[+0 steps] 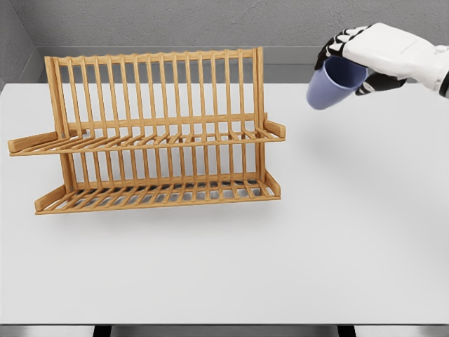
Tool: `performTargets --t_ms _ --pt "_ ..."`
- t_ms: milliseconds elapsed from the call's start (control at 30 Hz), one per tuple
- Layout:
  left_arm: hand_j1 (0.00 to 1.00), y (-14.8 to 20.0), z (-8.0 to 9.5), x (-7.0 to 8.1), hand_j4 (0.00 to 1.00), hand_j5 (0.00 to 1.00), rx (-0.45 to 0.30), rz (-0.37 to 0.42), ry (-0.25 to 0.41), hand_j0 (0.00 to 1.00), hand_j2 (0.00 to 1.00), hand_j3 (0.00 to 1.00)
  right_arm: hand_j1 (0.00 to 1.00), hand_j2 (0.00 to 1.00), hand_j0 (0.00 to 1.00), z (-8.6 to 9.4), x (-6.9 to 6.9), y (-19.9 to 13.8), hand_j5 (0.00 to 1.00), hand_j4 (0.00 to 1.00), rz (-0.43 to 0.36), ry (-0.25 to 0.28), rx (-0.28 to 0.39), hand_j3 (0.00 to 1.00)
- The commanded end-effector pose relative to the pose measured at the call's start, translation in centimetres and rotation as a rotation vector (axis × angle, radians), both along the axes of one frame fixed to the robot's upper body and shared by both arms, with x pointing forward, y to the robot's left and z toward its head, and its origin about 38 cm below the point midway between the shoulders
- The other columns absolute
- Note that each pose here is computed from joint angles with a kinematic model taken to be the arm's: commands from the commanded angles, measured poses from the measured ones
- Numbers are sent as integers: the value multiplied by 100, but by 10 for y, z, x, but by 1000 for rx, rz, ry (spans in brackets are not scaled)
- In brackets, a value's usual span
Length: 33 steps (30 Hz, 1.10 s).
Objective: Right arm put cup on second shelf
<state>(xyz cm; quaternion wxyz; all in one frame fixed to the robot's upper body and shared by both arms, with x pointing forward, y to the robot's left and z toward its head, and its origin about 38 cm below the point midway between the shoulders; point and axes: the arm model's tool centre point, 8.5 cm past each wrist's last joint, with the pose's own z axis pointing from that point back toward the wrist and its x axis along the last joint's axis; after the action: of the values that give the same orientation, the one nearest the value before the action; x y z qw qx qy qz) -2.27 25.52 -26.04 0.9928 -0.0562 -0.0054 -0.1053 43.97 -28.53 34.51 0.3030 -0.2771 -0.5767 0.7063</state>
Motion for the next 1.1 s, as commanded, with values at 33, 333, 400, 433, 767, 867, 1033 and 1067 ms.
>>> performTargets --t_ms 33,333,400,433,767,867,1033,1067 --pt "100 0 0 0 100 100 0 1 0 100 100 100 63 63 63 6 -3 3 63 63 14 -17 2 63" --pt "100 0 0 0 100 100 0 -1 0 100 100 100 64 64 64 14 -11 18 64 64 73 -54 -1 64" --pt "100 0 0 0 100 100 0 -2 0 100 100 100 64 64 64 15 -11 20 64 64 82 -57 -2 64" --pt "100 0 0 0 100 100 0 -1 0 100 100 100 64 64 64 15 -11 20 64 64 82 -57 -2 64" --pt "100 0 0 0 100 100 0 -1 0 100 100 100 64 64 64 15 -19 46 64 64 244 -99 -12 64" --pt "100 0 0 0 100 100 0 -1 0 100 100 100 64 64 64 17 -20 51 64 64 276 -112 -15 64" --pt "100 0 0 0 100 100 0 -1 0 100 100 100 64 64 64 16 -22 65 64 64 323 -119 -7 64" --pt "100 0 0 0 100 100 0 1 0 100 100 100 64 64 64 17 -21 68 64 64 329 -122 -2 64"
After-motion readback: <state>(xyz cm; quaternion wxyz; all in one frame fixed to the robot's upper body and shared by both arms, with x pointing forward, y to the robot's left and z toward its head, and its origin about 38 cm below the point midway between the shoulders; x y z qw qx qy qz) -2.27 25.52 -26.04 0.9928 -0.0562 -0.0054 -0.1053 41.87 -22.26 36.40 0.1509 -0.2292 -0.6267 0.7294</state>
